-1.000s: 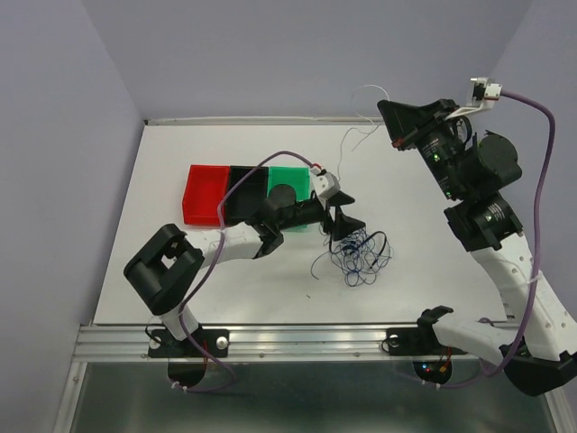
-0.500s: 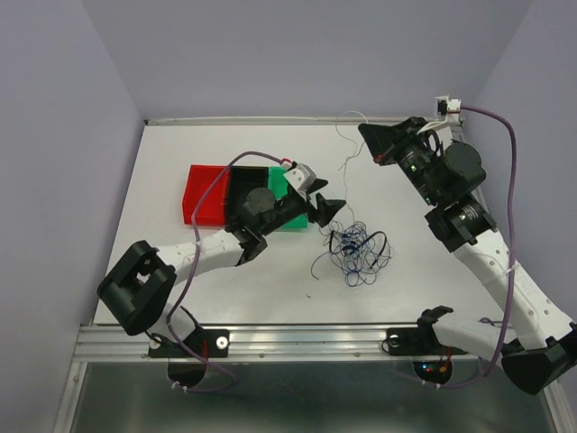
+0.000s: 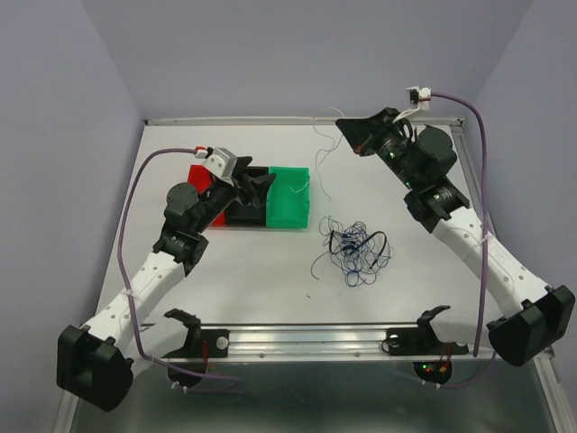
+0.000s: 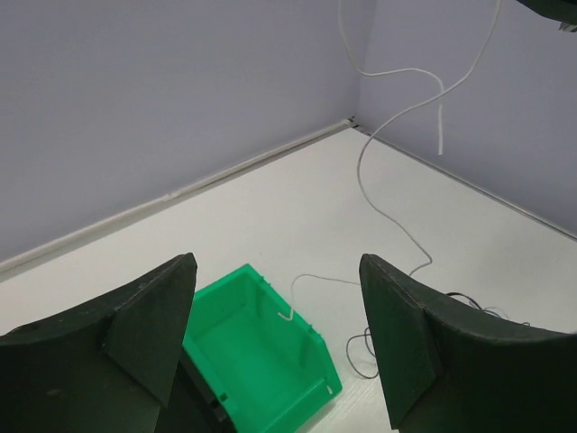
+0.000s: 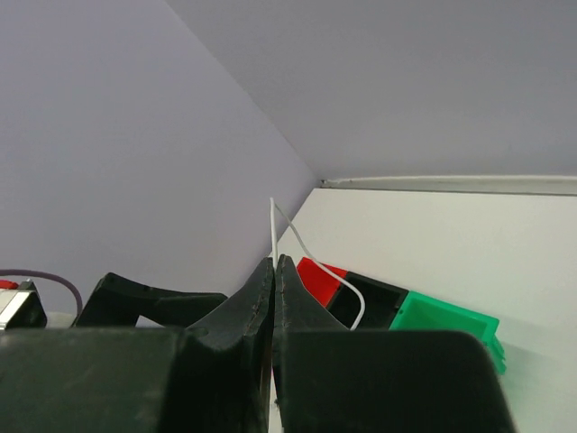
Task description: Untangle the cables
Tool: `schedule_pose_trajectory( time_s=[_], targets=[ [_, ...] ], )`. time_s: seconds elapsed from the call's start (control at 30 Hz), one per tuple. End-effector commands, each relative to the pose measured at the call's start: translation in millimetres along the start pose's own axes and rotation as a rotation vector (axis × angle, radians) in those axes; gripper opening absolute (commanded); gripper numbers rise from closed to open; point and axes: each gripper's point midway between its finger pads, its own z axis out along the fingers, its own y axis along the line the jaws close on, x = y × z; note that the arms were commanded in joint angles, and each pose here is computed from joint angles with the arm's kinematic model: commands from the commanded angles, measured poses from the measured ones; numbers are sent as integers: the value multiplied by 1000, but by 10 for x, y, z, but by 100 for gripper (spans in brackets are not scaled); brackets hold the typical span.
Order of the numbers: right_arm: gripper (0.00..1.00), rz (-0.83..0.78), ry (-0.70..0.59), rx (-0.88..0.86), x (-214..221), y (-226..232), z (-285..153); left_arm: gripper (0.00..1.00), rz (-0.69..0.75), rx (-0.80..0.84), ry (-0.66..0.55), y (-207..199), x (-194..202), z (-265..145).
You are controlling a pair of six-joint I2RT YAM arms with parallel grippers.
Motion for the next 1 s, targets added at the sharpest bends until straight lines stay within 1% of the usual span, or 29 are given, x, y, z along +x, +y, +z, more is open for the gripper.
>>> schedule_pose_trajectory(
  time_s=[0.0,0.03,0.13,0.2,0.33,0.37,0.5,0.63,0.73,0.87,0.9,0.97],
  targets=[
    [1,48,-93,-148,-323,401,104,84,3,-94,42,235,86,-184],
    [1,66,-86,-160,-305,417,127,83,-5,-121,50,293,141,-216],
    [1,95,-63,-169,-177,356,279,84,-24,-209,45,522,131,-261],
    [0,113,-49,-171,-79,317,363,83,-51,-232,47,614,129,-260],
    [1,147,-43,-169,57,285,474,83,-57,-284,55,824,174,-301],
    [0,156,-35,-161,96,253,500,83,-61,-288,59,840,190,-305],
    [1,162,-27,-174,245,361,596,82,-64,-294,64,882,227,-283],
    [0,158,-35,-140,411,340,702,82,-57,-308,67,912,243,-289],
    [1,145,-49,-93,571,231,772,81,-49,-312,56,911,209,-311],
    [0,121,-28,-69,801,104,874,82,-49,-297,49,871,187,-324],
    [1,119,-30,-39,865,15,907,82,-50,-293,51,862,194,-326],
    [1,99,-35,-17,905,-63,918,82,-47,-289,50,856,189,-327]
  ],
)
